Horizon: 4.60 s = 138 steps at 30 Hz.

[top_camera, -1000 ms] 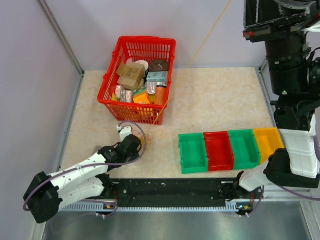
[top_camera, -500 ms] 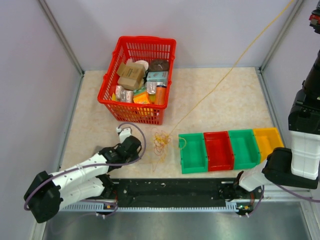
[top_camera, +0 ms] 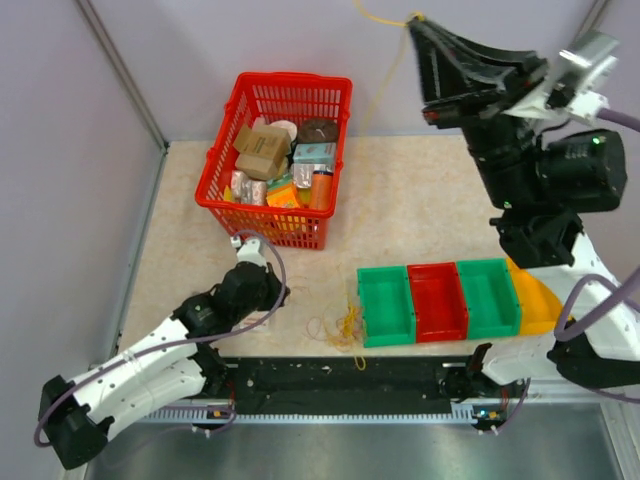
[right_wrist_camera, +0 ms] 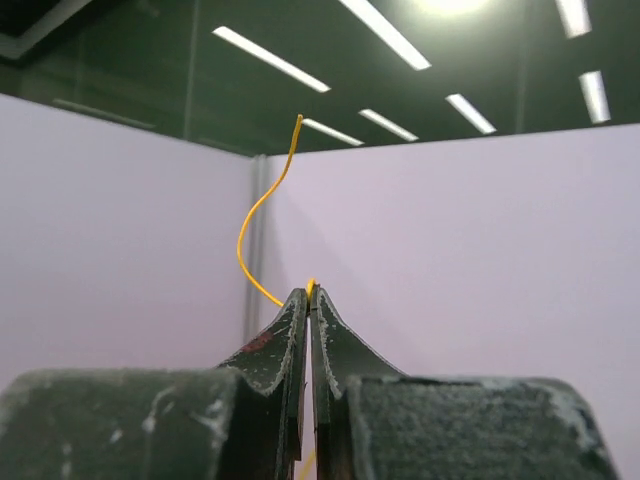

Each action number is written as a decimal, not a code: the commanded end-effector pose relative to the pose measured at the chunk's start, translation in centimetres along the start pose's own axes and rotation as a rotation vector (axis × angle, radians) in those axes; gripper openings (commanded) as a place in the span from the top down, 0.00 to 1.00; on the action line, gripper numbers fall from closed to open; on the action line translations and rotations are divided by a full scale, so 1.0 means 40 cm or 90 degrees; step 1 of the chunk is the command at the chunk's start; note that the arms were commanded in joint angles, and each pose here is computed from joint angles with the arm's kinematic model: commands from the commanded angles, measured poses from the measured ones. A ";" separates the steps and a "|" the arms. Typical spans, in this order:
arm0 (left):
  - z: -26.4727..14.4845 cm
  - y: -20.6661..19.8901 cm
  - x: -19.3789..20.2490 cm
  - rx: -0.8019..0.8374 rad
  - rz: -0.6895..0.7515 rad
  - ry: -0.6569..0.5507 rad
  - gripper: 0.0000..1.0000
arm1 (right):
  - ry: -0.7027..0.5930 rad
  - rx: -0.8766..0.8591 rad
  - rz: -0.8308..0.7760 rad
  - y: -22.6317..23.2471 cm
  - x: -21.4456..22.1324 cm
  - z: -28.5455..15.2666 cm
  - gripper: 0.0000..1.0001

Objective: Untangle the cables

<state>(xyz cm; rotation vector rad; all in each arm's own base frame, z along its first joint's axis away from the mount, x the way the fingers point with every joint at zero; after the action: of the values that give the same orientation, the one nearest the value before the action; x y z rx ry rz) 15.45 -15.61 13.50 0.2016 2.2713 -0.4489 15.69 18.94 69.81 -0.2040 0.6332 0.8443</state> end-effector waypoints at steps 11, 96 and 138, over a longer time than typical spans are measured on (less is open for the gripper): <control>-0.445 -0.041 -0.355 0.115 0.046 -0.375 1.00 | 0.169 -0.072 0.249 0.090 0.133 -0.082 1.00; -0.896 -0.247 -0.876 0.247 0.165 -0.745 1.00 | 0.799 0.146 0.301 0.250 1.110 -0.791 1.00; -0.669 -0.195 -0.695 0.206 -0.064 -0.468 1.00 | 0.659 -0.257 0.302 0.250 0.598 -0.466 0.16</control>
<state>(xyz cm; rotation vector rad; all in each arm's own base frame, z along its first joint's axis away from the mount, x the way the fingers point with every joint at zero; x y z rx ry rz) 13.54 -11.30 53.84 0.0790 1.4482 -0.6965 12.37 31.35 41.23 -0.7890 1.5314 1.2335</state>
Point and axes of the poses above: each gripper's point midway between its finger pads, its own z axis out along the fingers, its own y axis along the line the jaws close on, x = y × z, the point moved 5 cm from there along -z, back along the fingers, and after that the axes turned 15 degrees about z, right-handed, at the moved point
